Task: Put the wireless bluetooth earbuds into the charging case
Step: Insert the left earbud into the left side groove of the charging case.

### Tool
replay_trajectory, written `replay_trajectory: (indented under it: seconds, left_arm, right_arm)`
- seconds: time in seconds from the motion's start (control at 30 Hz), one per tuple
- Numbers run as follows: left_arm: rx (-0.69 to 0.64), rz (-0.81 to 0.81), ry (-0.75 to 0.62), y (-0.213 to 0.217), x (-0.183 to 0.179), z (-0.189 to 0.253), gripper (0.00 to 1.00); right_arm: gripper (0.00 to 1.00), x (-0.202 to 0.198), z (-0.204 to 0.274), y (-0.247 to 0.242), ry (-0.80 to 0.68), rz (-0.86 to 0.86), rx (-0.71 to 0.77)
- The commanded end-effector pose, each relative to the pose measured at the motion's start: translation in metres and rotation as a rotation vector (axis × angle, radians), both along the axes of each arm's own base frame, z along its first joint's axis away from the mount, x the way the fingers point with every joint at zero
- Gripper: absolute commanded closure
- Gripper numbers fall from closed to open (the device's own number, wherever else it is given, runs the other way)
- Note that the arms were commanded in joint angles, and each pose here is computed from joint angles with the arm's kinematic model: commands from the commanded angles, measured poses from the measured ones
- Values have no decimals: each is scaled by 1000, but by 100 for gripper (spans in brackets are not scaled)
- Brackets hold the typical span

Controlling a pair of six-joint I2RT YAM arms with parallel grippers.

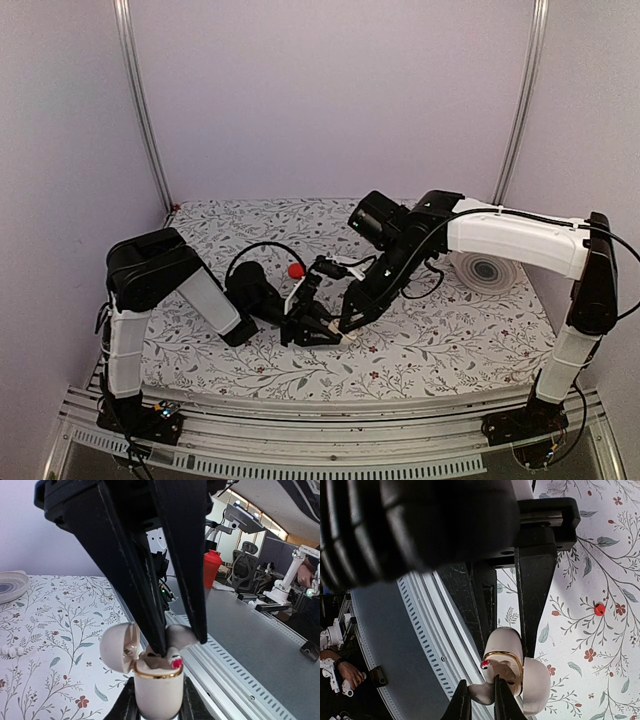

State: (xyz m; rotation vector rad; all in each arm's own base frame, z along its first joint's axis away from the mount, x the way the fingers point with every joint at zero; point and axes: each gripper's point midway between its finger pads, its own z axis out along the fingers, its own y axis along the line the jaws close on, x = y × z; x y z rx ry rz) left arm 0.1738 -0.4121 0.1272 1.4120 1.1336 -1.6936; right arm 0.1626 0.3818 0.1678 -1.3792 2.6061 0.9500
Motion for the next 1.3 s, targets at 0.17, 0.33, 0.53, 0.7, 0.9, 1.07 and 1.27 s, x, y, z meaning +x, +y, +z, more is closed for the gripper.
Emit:
replay_trajectory:
  seconds: [0.17,0.33,0.53,0.7,0.9,1.07,1.27]
  left_arm:
    - [-92,8,-93,1,-4,19,100]
    - [-91,14,-100,4,-7,20,100]
    - [-85,38,-94,2,-3,17,100]
    - [-106,62,-103,0,0,22,100]
    - [-139,118,-116,-2,7,27,100]
    - [-169,160,-124,-2,12,32,100]
    - [-196,211,-143,-2,18,37,100]
  right_arm:
    - [91,9,-18,-7,-51,-32,-71]
    - [91,15,-16,-11,-58,-57,-76]
    - [91,15,-15,-9,-52,-55,-71]
    - [87,19,-16,-9,-64,-70,-82]
    - [75,25,-13,-7,-91,-90,-77]
    - [69,37,-9,-5,-125,-152,-81]
    - [64,47,6,0,-163,-219,-30]
